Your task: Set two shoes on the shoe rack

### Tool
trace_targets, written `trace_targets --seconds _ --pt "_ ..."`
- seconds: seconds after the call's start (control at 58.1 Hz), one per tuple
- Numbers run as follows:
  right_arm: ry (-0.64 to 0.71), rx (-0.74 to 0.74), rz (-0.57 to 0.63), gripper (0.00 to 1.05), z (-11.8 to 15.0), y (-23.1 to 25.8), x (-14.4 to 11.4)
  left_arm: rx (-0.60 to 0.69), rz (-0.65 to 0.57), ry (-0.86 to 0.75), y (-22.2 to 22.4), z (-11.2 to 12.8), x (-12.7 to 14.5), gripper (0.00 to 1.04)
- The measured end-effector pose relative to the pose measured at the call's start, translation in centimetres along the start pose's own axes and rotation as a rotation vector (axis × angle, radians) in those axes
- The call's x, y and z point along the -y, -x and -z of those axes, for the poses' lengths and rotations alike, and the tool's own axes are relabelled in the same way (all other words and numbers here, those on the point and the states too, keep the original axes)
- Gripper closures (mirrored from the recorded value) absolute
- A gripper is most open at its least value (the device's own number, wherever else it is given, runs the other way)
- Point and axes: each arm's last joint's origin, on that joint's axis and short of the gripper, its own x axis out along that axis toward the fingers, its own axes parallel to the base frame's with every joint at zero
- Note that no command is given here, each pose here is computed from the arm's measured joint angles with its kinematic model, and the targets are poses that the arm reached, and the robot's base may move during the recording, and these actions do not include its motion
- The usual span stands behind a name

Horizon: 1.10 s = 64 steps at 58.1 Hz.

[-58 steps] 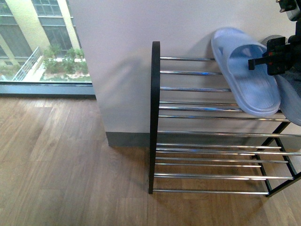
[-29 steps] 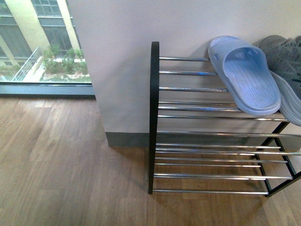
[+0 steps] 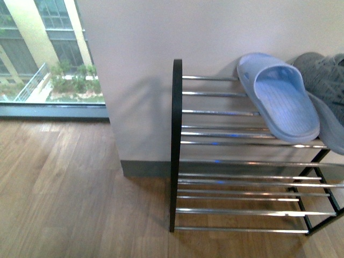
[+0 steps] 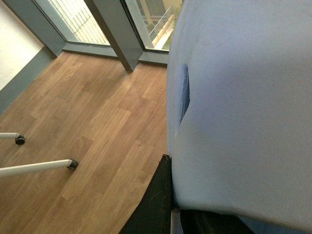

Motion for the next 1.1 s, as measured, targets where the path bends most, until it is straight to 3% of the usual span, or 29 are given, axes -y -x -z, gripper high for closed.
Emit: trace_targets --seconds 0.275,0.654,1.101 --pt "-0.001 0.0 -0.005 1.03 0.7 2.7 -1.4 0.0 0.0 0.001 0.0 0.0 0.0 1.03" --pt "-0.001 -0.013 0.001 1.03 2.3 5.7 -1.4 0.0 0.0 0.0 0.0 0.0 0.0 1.03" --pt "-0.001 0.018 0.001 1.03 1.4 8.0 -1.4 0.0 0.0 0.0 0.0 0.0 0.0 1.03"
